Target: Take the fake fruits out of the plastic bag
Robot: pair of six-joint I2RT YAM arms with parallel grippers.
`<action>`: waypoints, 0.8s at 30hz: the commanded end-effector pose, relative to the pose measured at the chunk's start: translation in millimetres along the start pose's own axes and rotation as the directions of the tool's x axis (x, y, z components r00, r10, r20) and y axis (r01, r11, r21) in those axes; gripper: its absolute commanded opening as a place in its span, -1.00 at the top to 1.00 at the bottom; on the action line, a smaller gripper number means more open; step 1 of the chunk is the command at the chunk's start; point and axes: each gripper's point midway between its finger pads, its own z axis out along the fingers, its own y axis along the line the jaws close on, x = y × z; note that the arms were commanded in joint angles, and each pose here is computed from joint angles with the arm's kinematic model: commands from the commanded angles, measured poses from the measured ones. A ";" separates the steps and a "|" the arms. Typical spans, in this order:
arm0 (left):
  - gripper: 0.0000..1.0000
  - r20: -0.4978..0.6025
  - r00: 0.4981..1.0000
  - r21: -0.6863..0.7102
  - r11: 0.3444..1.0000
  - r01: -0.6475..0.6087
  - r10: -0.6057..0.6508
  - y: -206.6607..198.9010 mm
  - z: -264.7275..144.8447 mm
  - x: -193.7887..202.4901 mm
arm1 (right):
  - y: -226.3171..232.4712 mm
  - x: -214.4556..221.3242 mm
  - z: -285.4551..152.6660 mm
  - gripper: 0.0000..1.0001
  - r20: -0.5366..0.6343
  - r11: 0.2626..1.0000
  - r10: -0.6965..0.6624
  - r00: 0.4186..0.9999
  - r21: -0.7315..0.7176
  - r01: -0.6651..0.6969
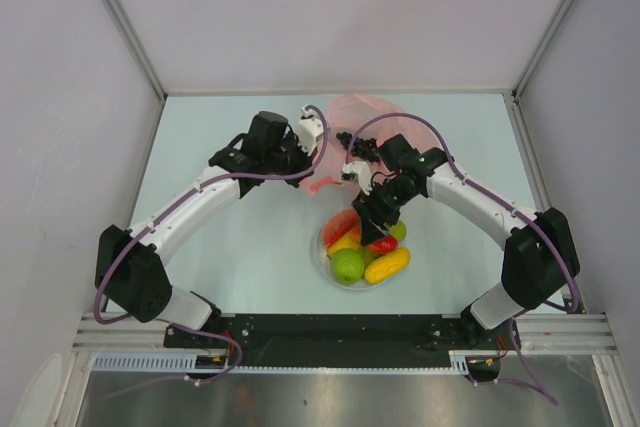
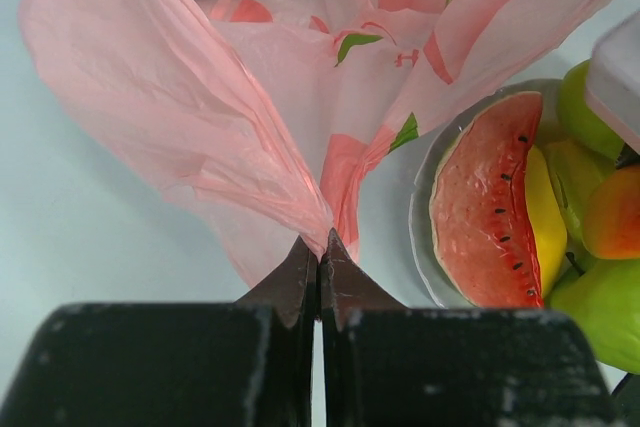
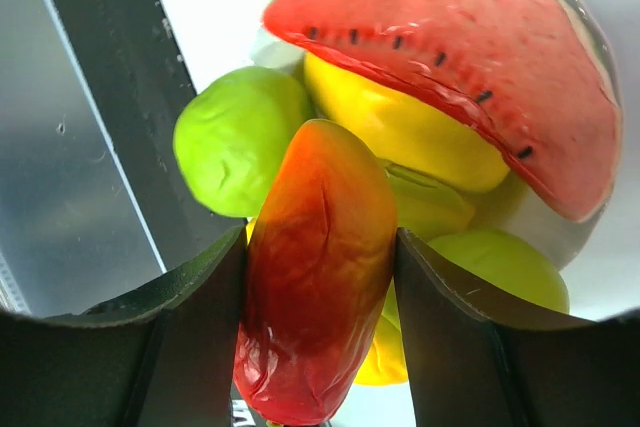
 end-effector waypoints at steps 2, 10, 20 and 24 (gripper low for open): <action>0.99 0.019 1.000 0.006 1.000 0.009 -0.009 -0.9 -3.0 -3.7 | -2.7 -21.6 -2.6 0.04 0.084 0.999 0.019 0.996 0.046 -0.023; 0.99 0.026 1.000 0.011 1.000 0.004 -0.004 0.1 -0.7 -10.0 | -6.7 -21.4 3.6 -0.18 0.075 0.997 0.044 0.996 0.053 -0.048; 0.99 0.019 1.000 0.018 1.000 0.006 -0.007 -1.3 1.7 -5.3 | 0.4 -16.9 3.0 -0.66 0.052 0.998 0.060 0.997 0.016 -0.061; 0.99 0.021 1.000 0.023 1.000 0.006 -0.006 -1.9 2.0 -6.1 | 3.3 -29.7 -16.0 -0.99 0.108 1.000 -0.013 0.994 -0.005 0.014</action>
